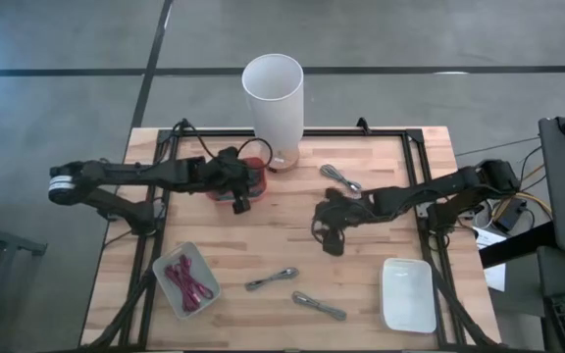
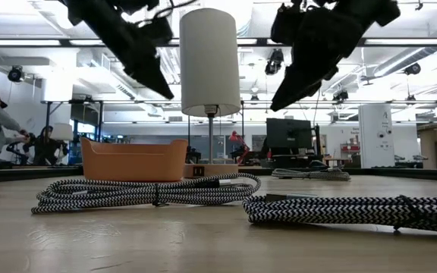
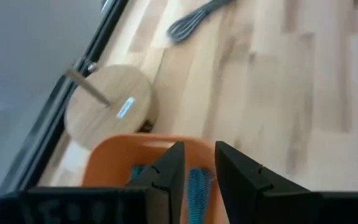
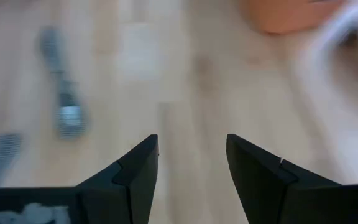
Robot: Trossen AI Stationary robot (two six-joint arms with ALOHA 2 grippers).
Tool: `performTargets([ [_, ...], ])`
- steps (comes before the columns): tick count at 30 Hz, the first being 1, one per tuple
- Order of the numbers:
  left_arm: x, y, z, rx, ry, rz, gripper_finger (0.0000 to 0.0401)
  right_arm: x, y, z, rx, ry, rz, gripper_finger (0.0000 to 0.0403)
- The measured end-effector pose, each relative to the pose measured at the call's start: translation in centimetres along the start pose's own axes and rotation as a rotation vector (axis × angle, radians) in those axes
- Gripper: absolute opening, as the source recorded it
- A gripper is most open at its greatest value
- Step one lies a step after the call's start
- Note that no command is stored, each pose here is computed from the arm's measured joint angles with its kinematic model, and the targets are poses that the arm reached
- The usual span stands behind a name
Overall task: Pick & Place USB Port
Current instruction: Put the bottom left white charger cable into the white bin
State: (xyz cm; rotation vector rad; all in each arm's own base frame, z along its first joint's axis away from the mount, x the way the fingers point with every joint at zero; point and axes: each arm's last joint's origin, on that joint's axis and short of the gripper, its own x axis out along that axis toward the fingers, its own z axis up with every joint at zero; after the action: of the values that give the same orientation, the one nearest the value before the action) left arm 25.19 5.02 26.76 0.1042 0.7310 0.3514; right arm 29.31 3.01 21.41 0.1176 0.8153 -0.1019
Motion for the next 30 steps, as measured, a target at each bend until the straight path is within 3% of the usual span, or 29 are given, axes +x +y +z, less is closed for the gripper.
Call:
performTargets([
  [5, -0.6, -0.6, 0.0, -0.008, -0.022, -0.030, 0.0096, 3.0, 2.3, -0.2, -0.057, -0.061, 0.249, 0.0187],
  [7, -0.6, -0.7, 0.0, -0.011, -0.025, -0.036, 0.0096, 4.5, 3.4, -0.5, -0.096, -0.089, 0.279, 0.0187],
  [12, -0.7, -0.9, 0.0, -0.014, -0.026, -0.041, 0.0096, 7.7, 5.8, -1.5, -0.202, -0.100, 0.314, 0.0187],
  [24, -0.7, -1.0, -0.1, -0.011, -0.010, -0.050, 0.0096, 13.4, 8.2, -2.5, -0.247, 0.010, 0.338, 0.0186],
  [30, -0.7, -1.0, -0.3, -0.009, 0.009, -0.062, 0.0096, 14.8, 8.6, -2.0, -0.299, 0.052, 0.326, 0.0146],
])
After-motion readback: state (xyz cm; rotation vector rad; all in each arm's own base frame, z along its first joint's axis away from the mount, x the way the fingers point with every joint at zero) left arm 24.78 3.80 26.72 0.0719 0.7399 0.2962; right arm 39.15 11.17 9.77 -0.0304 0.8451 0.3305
